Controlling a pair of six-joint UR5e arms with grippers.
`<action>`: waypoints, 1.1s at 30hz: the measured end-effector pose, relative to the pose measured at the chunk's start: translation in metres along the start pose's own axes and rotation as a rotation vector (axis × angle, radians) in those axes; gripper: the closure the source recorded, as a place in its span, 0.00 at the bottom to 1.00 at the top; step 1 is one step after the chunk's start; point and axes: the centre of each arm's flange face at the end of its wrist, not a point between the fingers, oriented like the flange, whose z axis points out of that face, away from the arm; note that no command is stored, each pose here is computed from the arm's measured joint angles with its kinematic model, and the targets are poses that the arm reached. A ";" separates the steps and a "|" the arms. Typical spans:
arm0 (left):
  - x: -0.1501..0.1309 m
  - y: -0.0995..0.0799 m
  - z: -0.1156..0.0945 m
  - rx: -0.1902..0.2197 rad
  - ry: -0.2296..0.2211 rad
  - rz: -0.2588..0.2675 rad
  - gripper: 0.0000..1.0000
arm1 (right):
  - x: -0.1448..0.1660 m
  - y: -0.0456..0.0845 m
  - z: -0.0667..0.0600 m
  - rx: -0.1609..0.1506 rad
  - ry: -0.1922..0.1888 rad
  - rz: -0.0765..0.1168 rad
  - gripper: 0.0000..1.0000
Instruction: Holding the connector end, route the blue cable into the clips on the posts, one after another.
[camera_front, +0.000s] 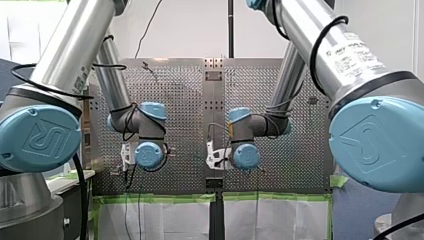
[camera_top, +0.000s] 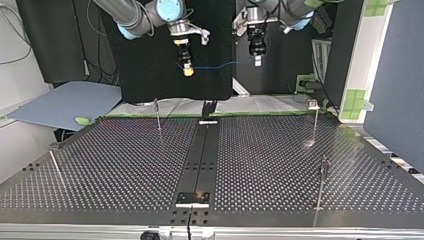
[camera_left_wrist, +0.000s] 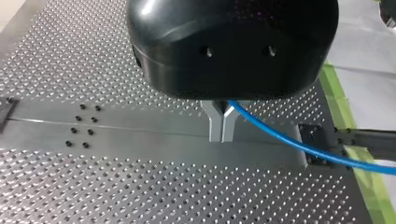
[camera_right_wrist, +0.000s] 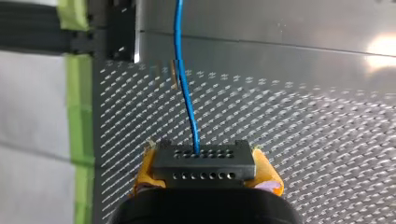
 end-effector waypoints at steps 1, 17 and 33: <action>-0.003 0.001 0.000 -0.003 0.000 0.003 0.98 | 0.005 -0.001 0.001 0.006 0.006 0.003 1.00; -0.070 -0.004 0.030 -0.048 -0.066 -0.003 0.98 | 0.120 -0.021 0.019 0.122 0.184 0.024 1.00; -0.170 -0.005 0.067 -0.134 -0.186 -0.119 0.98 | 0.224 -0.024 0.039 0.151 0.346 0.068 1.00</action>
